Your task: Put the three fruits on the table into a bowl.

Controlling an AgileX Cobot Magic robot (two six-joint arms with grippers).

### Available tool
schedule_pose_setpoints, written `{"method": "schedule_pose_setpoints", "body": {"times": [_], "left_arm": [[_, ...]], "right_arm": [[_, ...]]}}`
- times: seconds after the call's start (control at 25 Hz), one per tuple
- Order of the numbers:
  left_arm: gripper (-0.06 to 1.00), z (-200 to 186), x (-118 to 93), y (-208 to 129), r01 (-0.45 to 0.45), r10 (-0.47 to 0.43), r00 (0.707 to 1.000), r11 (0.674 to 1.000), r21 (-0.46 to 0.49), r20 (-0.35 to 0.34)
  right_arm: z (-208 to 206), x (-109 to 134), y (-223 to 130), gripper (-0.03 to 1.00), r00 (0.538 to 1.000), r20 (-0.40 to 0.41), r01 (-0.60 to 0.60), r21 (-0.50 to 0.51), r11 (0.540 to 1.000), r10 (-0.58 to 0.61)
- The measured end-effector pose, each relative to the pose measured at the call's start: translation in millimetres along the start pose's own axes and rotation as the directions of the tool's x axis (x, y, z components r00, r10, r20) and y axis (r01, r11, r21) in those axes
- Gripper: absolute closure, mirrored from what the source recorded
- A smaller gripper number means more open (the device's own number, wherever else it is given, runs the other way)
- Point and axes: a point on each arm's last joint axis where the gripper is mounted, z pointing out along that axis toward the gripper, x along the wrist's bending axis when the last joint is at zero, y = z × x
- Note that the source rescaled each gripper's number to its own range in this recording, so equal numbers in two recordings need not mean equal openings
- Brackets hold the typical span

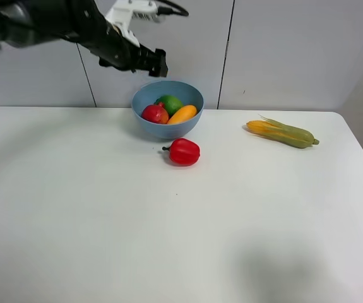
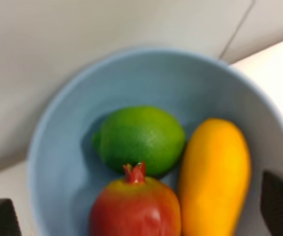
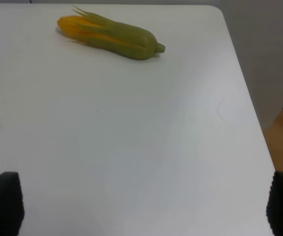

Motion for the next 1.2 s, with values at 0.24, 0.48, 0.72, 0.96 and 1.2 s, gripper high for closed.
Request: {"method": "schedule_pose_setpoints", "body": {"times": [0.24,0.48,0.72,0.96,1.2], "left_arm": [[-0.03,-134,33,44,-0.138,0.127,0.981,0.988,-0.066,-0.147],[-0.03,-222,114,39,-0.083,0.056,0.909,0.995,-0.048,-0.414],[-0.03,-309,120,11,-0.047,-0.014,0.849,0.994,-0.101,-0.529],[-0.03,-381,79,-55,-0.036,-0.079,0.818,0.982,-0.187,-0.57],[-0.03,-409,28,-136,-0.017,-0.138,0.848,0.958,-0.287,-0.512]], "right_arm": [[0,0,0,-0.03,1.0,0.0,0.0,0.0,1.0,0.0],[0,0,0,-0.03,1.0,0.0,0.0,0.0,1.0,0.0],[0,0,0,-0.03,1.0,0.0,0.0,0.0,1.0,0.0],[0,0,0,-0.03,1.0,0.0,0.0,0.0,1.0,0.0],[0,0,0,-0.03,1.0,0.0,0.0,0.0,1.0,0.0]]}}
